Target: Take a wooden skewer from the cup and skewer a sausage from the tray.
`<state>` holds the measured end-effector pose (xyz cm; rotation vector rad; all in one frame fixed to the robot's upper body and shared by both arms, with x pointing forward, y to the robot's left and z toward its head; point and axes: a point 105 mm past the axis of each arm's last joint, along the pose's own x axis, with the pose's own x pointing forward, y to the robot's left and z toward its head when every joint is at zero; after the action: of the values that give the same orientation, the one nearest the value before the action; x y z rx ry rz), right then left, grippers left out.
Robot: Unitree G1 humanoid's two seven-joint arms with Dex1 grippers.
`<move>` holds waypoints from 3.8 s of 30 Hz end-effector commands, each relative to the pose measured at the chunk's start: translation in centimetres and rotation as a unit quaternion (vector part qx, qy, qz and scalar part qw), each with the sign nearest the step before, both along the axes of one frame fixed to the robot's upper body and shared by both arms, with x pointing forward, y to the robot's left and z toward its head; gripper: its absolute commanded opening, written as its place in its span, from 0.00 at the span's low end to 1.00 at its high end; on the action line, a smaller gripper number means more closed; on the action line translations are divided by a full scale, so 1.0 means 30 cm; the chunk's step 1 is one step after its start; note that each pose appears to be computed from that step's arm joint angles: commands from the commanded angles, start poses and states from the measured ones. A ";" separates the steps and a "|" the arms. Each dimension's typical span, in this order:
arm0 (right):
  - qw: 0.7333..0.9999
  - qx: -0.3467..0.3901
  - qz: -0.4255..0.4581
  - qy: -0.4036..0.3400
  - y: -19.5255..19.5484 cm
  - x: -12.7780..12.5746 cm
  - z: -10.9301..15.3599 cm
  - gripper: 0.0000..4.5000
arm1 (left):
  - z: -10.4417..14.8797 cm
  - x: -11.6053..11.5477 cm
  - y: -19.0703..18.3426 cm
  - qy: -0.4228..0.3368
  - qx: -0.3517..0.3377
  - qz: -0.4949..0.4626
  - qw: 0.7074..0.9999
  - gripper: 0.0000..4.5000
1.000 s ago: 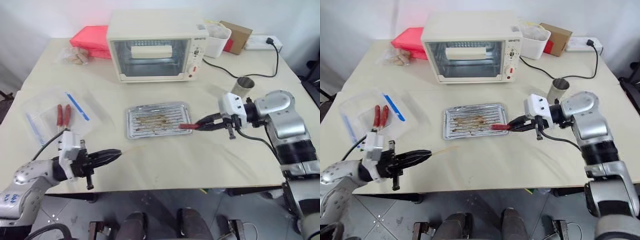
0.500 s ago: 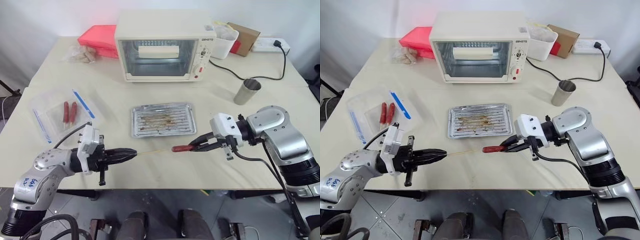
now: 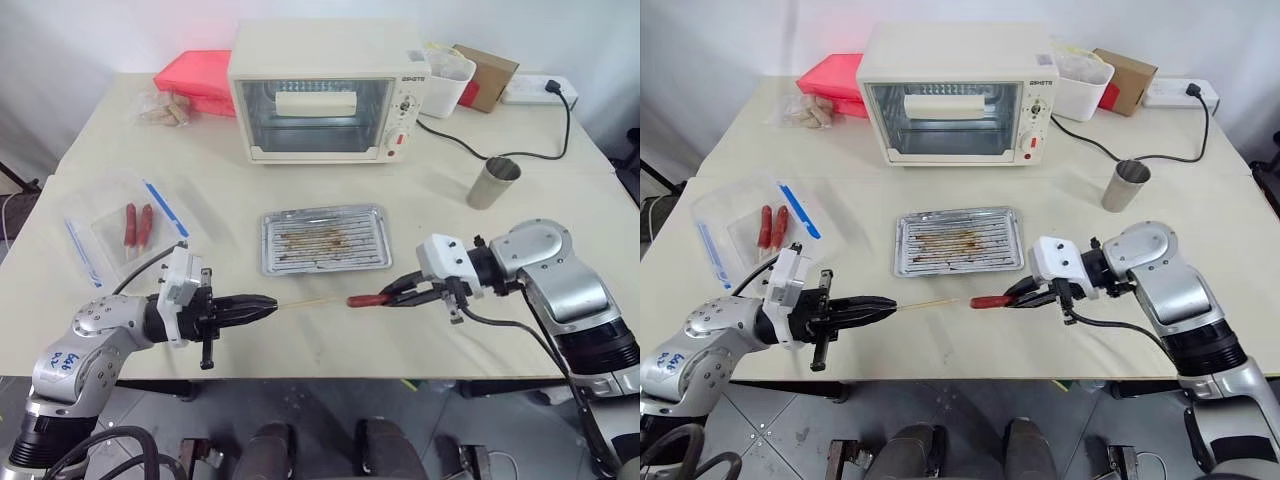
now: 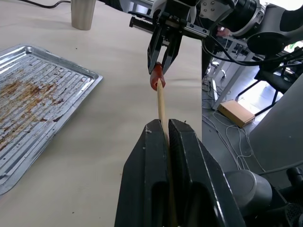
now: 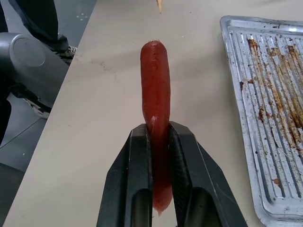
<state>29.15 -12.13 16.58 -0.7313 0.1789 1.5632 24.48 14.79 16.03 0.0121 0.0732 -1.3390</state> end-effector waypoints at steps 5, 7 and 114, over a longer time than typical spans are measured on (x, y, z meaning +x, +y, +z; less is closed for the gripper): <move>1.000 0.018 0.012 -0.014 0.017 -0.002 0.034 0.04 | 0.008 -0.008 -0.020 -0.009 -0.002 -0.014 1.000 0.00; 1.000 0.016 0.009 -0.015 0.008 0.002 0.034 0.04 | 0.007 -0.008 -0.019 -0.009 -0.002 -0.013 1.000 0.00; 0.993 0.023 0.118 0.000 0.260 -0.094 0.073 0.04 | -0.007 0.062 -0.269 0.005 -0.044 -0.090 0.995 0.00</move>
<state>29.68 -9.19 17.06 -0.7658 0.2770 1.5379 27.59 10.30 14.19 -0.0639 0.1104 -1.3783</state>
